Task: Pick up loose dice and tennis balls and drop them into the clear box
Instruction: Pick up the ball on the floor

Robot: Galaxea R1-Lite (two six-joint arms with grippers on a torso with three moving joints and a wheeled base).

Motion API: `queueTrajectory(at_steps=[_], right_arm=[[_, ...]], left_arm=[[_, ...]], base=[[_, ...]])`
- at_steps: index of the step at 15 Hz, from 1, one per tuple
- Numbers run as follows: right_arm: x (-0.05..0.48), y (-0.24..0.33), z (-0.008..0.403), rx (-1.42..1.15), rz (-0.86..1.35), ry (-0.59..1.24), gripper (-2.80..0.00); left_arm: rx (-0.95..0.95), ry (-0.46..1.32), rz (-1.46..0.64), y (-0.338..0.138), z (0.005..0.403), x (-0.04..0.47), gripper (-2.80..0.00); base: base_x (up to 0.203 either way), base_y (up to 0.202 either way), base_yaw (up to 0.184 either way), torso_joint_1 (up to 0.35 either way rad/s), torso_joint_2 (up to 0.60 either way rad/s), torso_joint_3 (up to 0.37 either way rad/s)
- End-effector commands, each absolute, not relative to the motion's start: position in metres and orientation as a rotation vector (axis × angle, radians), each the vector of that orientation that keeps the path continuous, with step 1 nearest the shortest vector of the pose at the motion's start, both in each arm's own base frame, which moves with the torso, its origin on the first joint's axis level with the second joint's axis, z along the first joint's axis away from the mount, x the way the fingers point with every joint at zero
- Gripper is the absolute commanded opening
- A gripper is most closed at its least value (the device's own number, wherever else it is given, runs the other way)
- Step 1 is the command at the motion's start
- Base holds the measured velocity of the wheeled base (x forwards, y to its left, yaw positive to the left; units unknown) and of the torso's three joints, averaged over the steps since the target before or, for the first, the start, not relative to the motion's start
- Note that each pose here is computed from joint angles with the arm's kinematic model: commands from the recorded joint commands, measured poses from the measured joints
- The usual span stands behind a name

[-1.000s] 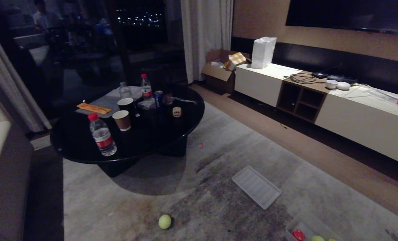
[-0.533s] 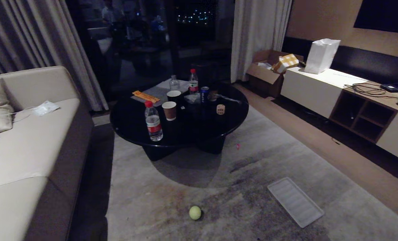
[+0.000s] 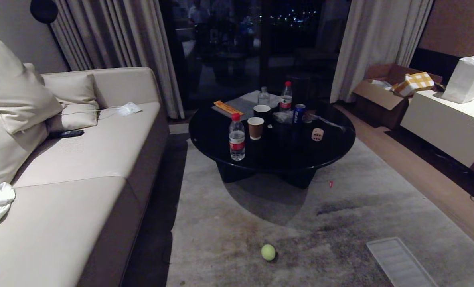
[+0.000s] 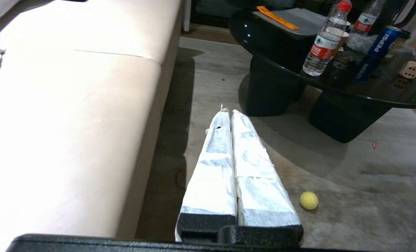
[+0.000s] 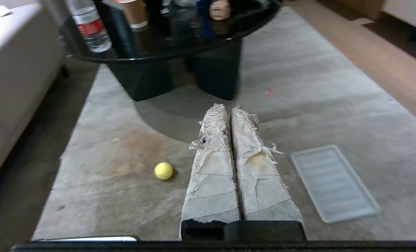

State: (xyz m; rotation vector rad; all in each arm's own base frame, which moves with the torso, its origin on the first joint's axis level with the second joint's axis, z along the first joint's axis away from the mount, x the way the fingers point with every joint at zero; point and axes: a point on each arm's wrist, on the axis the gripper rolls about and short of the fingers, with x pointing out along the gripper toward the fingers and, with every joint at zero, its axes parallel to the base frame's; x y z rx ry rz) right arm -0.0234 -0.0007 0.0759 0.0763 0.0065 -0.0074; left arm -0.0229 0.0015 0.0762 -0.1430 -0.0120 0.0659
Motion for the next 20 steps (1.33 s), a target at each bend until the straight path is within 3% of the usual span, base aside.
queueTrajectory(at_steps=[1, 18, 20], right_arm=[[-0.0233, -0.0007, 0.0756, 0.077, -0.007, 0.009, -2.8], [-0.0233, -0.0008, 0.0758, 0.081, -0.01, 0.007, -2.8], [-0.0233, -0.0008, 0.0758, 0.081, -0.008, 0.007, -2.8]], left_arm=[[-0.144, -0.011, 0.067, 0.0015, 0.0758, -0.0227, -2.8], [-0.143, -0.01, 0.066, 0.0015, 0.0759, -0.0226, -2.8], [-0.144, -0.01, 0.067, 0.0015, 0.0759, -0.0227, -2.8]], base=[[0.0, 0.0, 0.0, 0.0, 0.0, 0.0], [0.0, 0.0, 0.0, 0.0, 0.0, 0.0], [-0.162, 0.0, 0.001, 0.005, 0.0, 0.0]])
